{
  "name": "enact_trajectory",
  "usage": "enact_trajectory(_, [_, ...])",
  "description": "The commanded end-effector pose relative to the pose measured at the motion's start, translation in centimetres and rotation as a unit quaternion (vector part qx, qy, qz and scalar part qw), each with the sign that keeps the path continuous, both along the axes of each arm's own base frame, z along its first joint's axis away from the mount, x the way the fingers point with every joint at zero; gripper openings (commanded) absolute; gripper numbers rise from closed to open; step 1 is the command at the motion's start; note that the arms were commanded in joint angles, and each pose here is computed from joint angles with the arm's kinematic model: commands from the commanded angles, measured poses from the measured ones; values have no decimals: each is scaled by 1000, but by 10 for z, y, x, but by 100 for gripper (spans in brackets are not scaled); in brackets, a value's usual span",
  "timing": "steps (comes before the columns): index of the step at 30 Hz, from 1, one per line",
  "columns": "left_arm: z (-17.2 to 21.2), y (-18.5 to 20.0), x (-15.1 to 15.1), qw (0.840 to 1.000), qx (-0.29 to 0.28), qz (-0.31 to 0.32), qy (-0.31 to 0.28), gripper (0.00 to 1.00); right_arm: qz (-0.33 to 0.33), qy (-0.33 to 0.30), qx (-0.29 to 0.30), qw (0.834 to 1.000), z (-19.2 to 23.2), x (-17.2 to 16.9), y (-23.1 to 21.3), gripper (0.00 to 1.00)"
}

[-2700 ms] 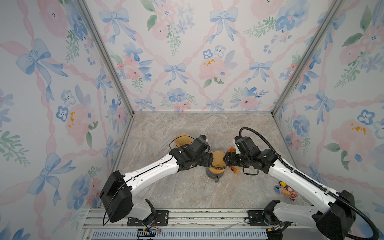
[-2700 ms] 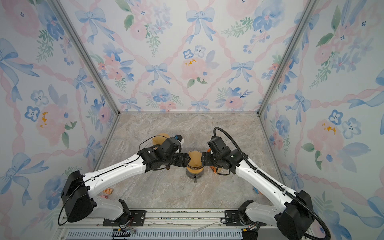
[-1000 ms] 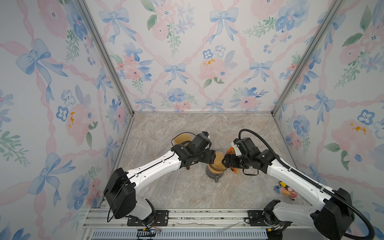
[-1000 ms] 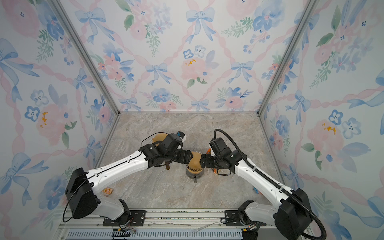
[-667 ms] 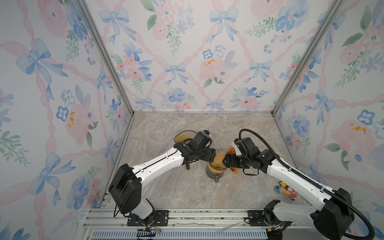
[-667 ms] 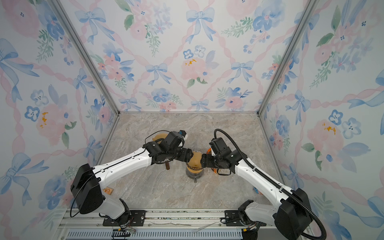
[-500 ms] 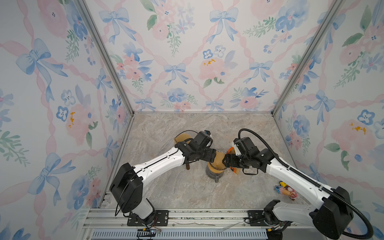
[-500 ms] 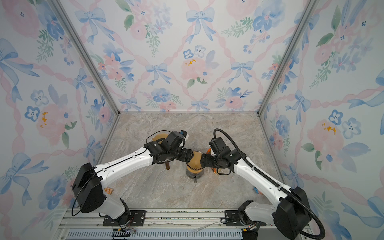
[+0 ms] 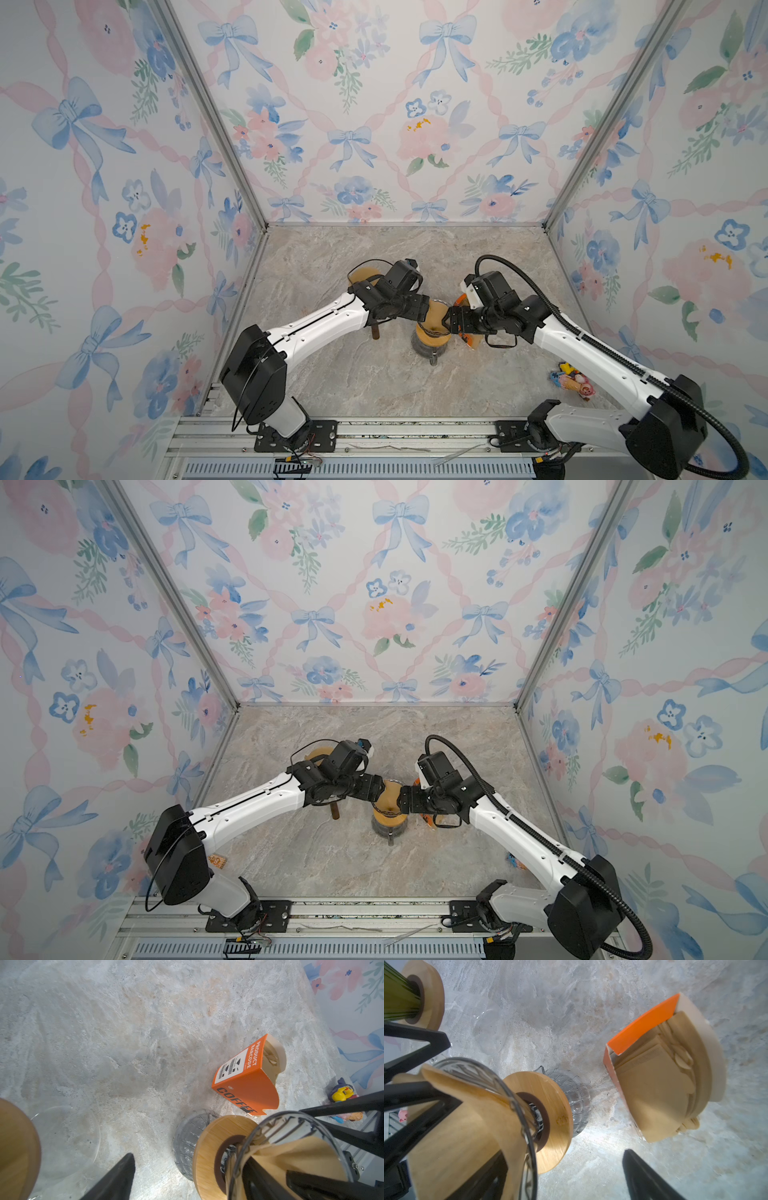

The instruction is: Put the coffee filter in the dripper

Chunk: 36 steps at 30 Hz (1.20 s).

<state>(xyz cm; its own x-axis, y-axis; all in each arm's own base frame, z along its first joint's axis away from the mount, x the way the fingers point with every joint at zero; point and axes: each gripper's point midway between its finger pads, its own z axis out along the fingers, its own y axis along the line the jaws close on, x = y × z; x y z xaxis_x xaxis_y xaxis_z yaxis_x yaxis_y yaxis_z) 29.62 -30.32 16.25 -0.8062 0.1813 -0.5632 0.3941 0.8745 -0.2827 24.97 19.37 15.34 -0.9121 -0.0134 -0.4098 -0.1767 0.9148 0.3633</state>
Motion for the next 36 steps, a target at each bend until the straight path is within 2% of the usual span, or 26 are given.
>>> enact_trajectory(1, [-3,0,4,1000,2,8,9,81,-7,-8,-4,1000,10,8,-5,89])
enact_trajectory(8, [1,-1,1,1000,-6,4,10,82,-15,3,-9,1000,4,10,-10,88])
enact_trajectory(19, [25,-8,-12,998,-35,-46,-2,84,-15,3,-9,1000,2,6,-11,88])
enact_trajectory(36, [11,-13,10,1000,-6,-24,-9,83,-12,1,-7,1000,3,5,-9,88])
